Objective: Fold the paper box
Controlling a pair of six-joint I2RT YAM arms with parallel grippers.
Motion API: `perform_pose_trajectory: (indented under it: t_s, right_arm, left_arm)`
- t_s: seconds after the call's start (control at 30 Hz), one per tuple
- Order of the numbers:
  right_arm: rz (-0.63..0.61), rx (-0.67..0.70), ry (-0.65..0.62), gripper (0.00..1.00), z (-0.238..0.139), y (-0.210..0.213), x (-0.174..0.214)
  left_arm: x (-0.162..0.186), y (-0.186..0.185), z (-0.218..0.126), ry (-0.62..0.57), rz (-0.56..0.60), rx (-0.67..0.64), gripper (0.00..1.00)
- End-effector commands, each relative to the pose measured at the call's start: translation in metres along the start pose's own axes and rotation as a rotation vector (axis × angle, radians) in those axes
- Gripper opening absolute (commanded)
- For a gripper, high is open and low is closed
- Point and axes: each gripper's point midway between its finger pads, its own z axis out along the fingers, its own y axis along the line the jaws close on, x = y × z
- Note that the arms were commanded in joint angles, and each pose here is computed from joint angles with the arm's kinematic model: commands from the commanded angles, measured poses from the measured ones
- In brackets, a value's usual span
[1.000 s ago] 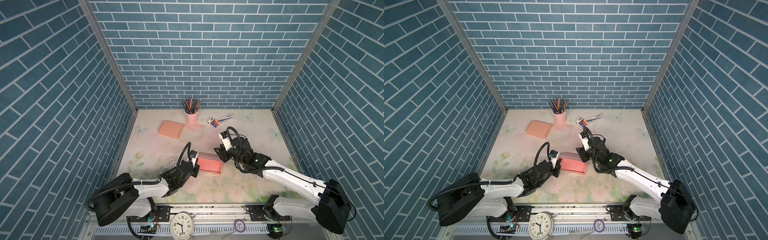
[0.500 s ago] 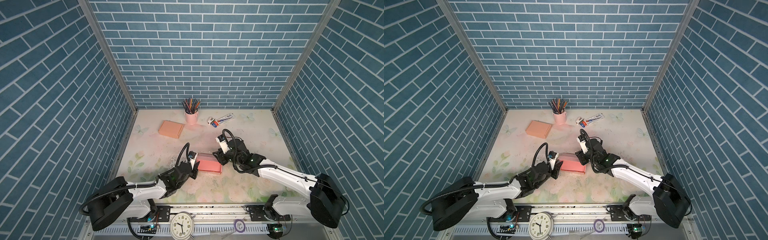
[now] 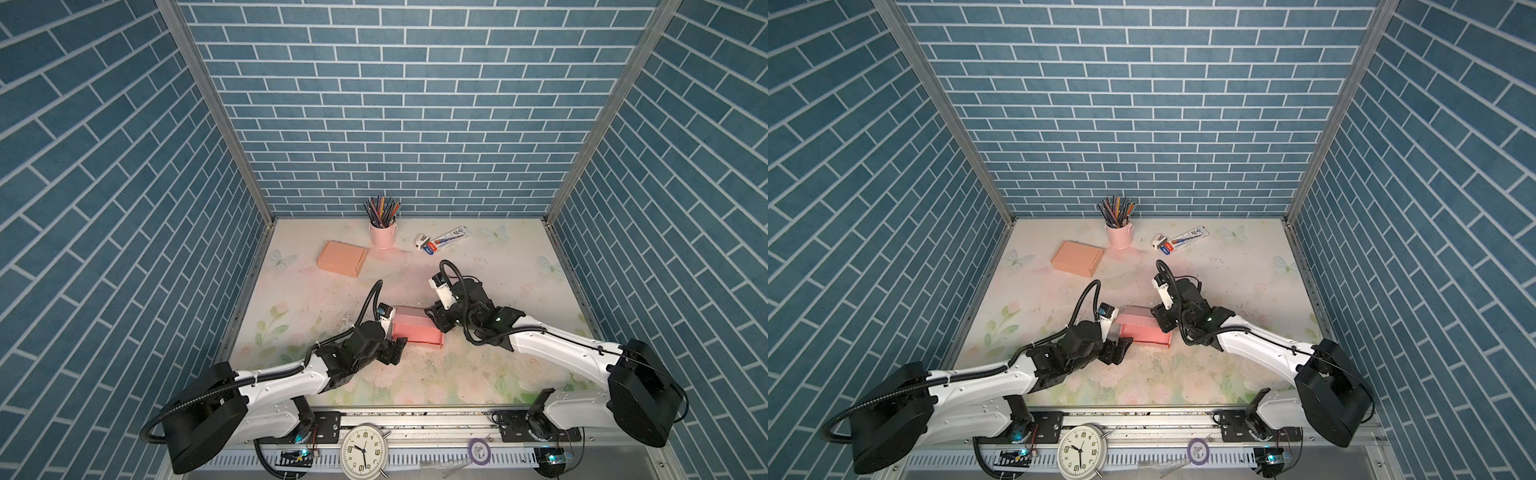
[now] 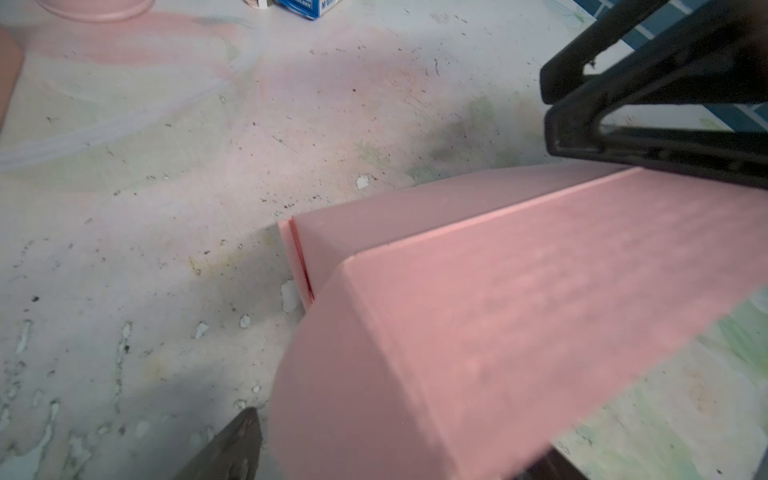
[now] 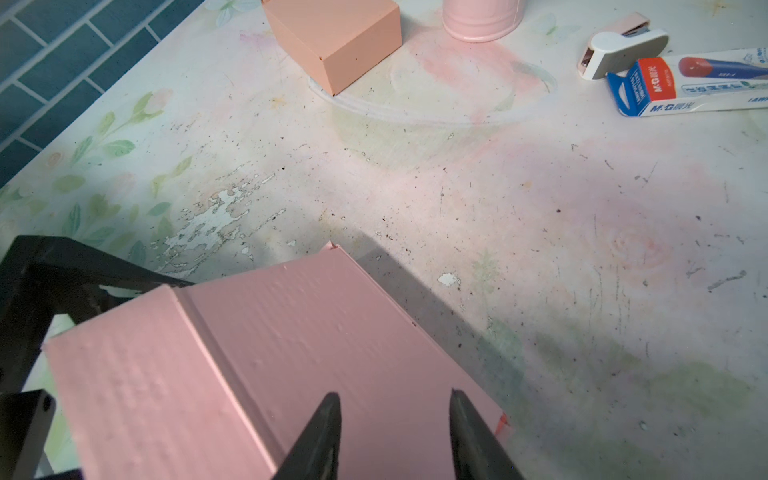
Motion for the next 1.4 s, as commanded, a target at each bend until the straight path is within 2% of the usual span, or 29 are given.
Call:
perform_pose_trajectory:
  t_s: [0.0, 0.13, 0.23, 0.53, 0.77, 0.9, 1.1, 1.37]
  right_arm:
    - [0.015, 0.012, 0.023, 0.44, 0.004, -0.002, 0.008]
    - [0.016, 0.013, 0.036, 0.44, 0.007, -0.003, 0.012]
    - [0.020, 0.012, 0.050, 0.44, 0.011, -0.004, 0.018]
    - [0.033, 0.011, 0.066, 0.43, 0.016, -0.005, 0.028]
    - [0.033, 0.011, 0.077, 0.43, 0.020, -0.006, 0.033]
    - [0.035, 0.008, 0.085, 0.42, 0.024, -0.007, 0.038]
    - [0.035, 0.002, 0.082, 0.42, 0.024, -0.006, 0.040]
    - [0.037, -0.027, 0.061, 0.42, 0.018, -0.001, 0.037]
  left_arm:
    - [-0.004, -0.013, -0.012, 0.058, -0.026, 0.053, 0.88]
    - [-0.008, -0.025, -0.024, 0.092, -0.008, 0.109, 0.88]
    - [-0.008, -0.021, -0.029, 0.106, 0.000, 0.086, 0.88]
    - [-0.025, -0.024, -0.052, 0.038, -0.011, 0.114, 0.88]
    - [-0.045, -0.017, -0.059, -0.016, -0.087, 0.129, 0.88]
    - [-0.053, -0.002, -0.055, -0.043, -0.107, 0.058, 0.88]
    - [-0.079, 0.010, -0.041, -0.067, -0.163, 0.086, 0.88]
    - [-0.074, 0.016, 0.003, 0.040, -0.163, 0.093, 0.87]
